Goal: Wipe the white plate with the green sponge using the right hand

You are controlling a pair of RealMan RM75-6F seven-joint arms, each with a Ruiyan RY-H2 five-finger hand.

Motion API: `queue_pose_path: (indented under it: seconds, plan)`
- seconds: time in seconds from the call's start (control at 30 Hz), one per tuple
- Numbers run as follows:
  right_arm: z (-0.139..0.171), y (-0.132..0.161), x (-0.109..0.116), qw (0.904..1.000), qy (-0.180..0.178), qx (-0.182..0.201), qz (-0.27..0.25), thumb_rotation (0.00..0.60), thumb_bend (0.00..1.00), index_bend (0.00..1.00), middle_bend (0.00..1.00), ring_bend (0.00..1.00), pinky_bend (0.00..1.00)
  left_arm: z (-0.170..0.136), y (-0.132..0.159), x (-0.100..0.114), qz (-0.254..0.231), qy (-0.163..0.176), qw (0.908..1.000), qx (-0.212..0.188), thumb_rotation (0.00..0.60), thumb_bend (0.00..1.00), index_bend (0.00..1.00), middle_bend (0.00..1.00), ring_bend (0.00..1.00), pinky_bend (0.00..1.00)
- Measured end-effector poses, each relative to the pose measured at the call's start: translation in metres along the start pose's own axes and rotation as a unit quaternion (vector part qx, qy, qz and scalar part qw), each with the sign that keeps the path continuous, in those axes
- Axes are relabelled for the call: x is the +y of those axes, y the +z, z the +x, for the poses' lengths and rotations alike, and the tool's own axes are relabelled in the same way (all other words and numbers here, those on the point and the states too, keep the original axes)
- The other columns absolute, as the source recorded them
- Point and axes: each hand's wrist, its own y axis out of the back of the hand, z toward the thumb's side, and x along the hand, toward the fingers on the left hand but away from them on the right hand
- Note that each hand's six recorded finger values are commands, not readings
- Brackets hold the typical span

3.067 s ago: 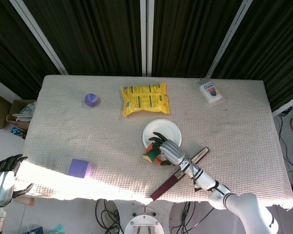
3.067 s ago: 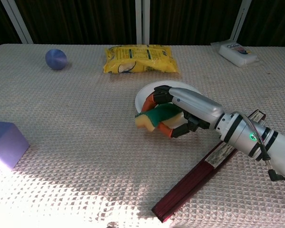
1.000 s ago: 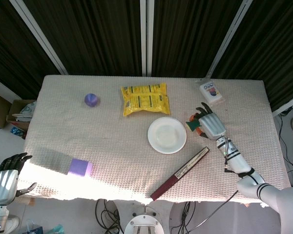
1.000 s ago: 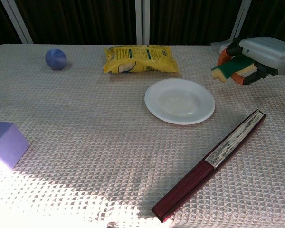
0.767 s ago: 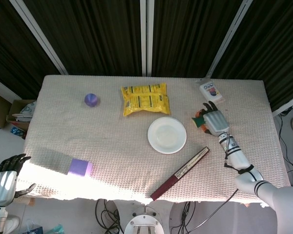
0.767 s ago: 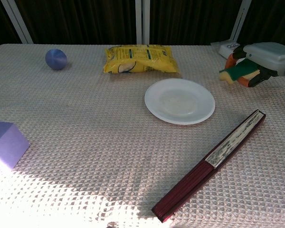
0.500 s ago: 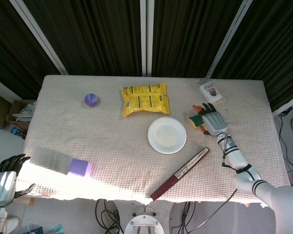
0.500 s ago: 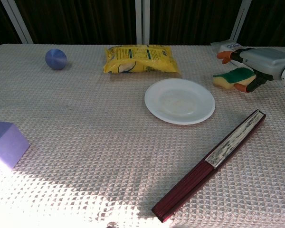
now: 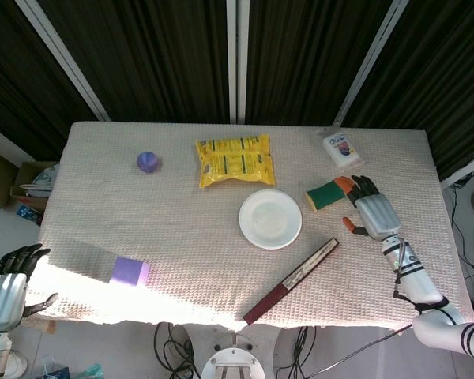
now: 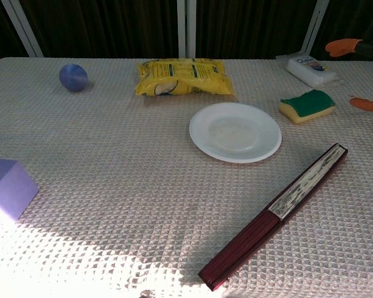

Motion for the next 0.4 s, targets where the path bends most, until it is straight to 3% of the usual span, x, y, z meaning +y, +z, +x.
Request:
queue_pose_path:
  seconds: [0.17,0.4]
  plan:
    - [0.070,-0.018,0.041,0.9974,-0.062,-0.035,-0.007,0.600,0.28,0.00,0.19,0.00,0.00,0.000,0.003,0.005,0.002,0.015,0.9998,-0.009,0.600,0.12,0.20,0.14,0.12,0.14]
    - [0.157,-0.031,0.057,0.9934,-0.082,-0.075,-0.029,0.600,0.28,0.02,0.19,0.00,0.00,0.001,0.007,0.007,0.010,0.024,0.9996,-0.011,0.600,0.12,0.20,0.14,0.12,0.14]
